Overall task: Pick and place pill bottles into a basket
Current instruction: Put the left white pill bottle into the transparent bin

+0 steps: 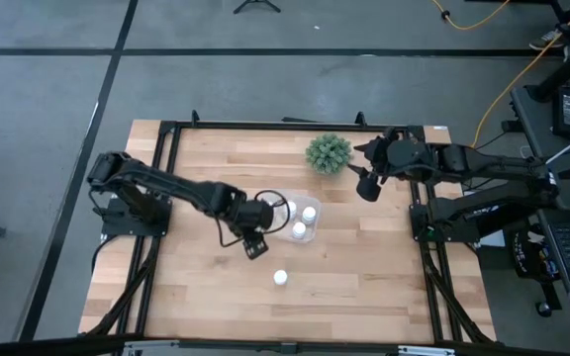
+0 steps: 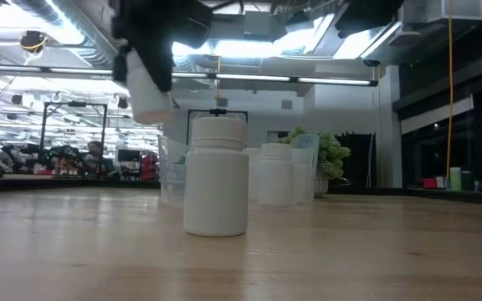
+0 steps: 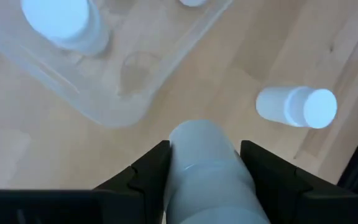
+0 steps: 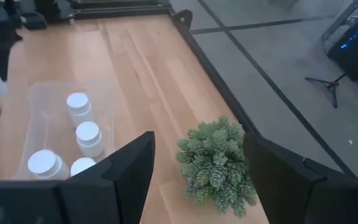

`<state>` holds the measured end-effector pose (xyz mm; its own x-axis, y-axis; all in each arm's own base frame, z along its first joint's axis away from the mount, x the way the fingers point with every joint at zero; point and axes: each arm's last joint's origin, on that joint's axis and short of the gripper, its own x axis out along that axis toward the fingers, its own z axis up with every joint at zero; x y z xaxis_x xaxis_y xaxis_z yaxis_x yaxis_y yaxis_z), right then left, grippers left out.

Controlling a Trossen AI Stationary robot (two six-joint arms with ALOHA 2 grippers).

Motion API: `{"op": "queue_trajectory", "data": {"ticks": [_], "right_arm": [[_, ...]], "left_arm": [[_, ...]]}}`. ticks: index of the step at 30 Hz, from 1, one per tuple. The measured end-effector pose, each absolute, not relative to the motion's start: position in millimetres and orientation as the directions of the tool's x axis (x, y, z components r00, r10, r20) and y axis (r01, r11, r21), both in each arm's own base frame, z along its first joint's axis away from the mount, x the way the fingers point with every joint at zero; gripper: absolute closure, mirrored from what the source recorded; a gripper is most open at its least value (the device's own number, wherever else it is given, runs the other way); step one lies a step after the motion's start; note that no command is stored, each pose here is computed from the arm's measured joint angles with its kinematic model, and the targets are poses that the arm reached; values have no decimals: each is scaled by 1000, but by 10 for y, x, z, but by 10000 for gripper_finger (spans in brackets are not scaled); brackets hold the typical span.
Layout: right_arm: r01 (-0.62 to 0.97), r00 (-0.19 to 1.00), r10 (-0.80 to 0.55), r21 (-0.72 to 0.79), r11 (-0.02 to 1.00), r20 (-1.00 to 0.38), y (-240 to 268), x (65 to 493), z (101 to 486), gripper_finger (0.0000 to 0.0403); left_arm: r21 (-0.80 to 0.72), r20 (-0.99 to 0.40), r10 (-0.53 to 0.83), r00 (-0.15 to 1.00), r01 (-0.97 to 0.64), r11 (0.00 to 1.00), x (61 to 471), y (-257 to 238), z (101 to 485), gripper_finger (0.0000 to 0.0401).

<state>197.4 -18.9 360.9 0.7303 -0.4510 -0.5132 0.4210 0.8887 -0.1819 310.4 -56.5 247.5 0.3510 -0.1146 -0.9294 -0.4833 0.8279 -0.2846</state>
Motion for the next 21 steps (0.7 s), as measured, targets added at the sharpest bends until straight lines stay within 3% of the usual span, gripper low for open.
{"op": "queue_trajectory", "data": {"ticks": [14, 21], "right_arm": [[507, 721, -468, -73, 859, -510, -238, 2000, 3603, 156], [505, 703, -463, -79, 859, -539, -243, 2107, 3529, 156]], "left_arm": [[-211, -912, -98, 399, -251, 945, 3342, -46, 2890, 232], [-145, -947, -95, 307, -144, 979, 3600, -12, 2824, 232]]}}
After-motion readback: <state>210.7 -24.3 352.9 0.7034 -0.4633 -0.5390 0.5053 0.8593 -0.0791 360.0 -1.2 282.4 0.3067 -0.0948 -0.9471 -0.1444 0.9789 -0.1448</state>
